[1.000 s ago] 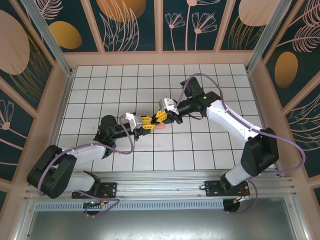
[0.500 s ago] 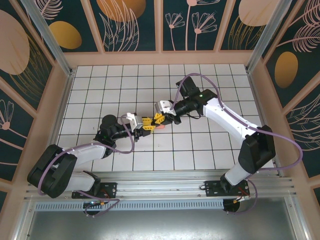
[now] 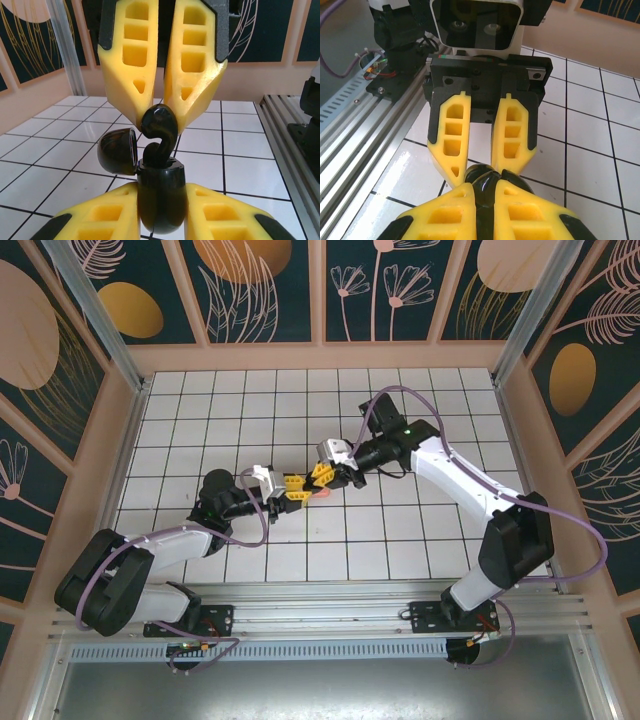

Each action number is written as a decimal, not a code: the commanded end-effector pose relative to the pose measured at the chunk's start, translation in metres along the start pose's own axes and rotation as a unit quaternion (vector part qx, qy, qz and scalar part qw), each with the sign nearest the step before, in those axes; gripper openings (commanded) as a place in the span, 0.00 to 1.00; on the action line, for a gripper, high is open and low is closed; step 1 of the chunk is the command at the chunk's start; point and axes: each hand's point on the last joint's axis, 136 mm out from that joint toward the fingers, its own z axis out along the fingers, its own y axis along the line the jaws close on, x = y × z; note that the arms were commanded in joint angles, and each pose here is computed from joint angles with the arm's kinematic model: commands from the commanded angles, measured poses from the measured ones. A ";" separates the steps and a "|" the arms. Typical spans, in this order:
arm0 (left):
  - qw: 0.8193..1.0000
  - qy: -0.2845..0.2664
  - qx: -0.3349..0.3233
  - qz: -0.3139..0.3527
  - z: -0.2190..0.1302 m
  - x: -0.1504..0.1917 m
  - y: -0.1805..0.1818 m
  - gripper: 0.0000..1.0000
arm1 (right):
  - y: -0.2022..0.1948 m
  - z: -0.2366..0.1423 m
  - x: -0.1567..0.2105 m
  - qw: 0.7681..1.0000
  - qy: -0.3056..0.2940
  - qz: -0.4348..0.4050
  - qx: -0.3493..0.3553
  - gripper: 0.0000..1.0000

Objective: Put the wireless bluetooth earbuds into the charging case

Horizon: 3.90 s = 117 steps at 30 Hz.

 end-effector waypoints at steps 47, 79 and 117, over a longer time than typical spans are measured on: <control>0.989 -0.097 0.096 0.047 0.004 -0.064 -0.032 0.24 | 0.000 0.000 0.028 0.990 0.088 -0.109 -0.021 0.14; 0.993 -0.084 0.078 0.038 0.009 -0.057 -0.023 0.24 | -0.013 0.001 0.024 0.984 0.091 -0.149 -0.030 0.15; 0.997 0.028 -0.010 0.074 0.014 -0.006 0.008 0.23 | -0.003 -0.024 0.026 0.910 0.327 -0.239 0.091 0.13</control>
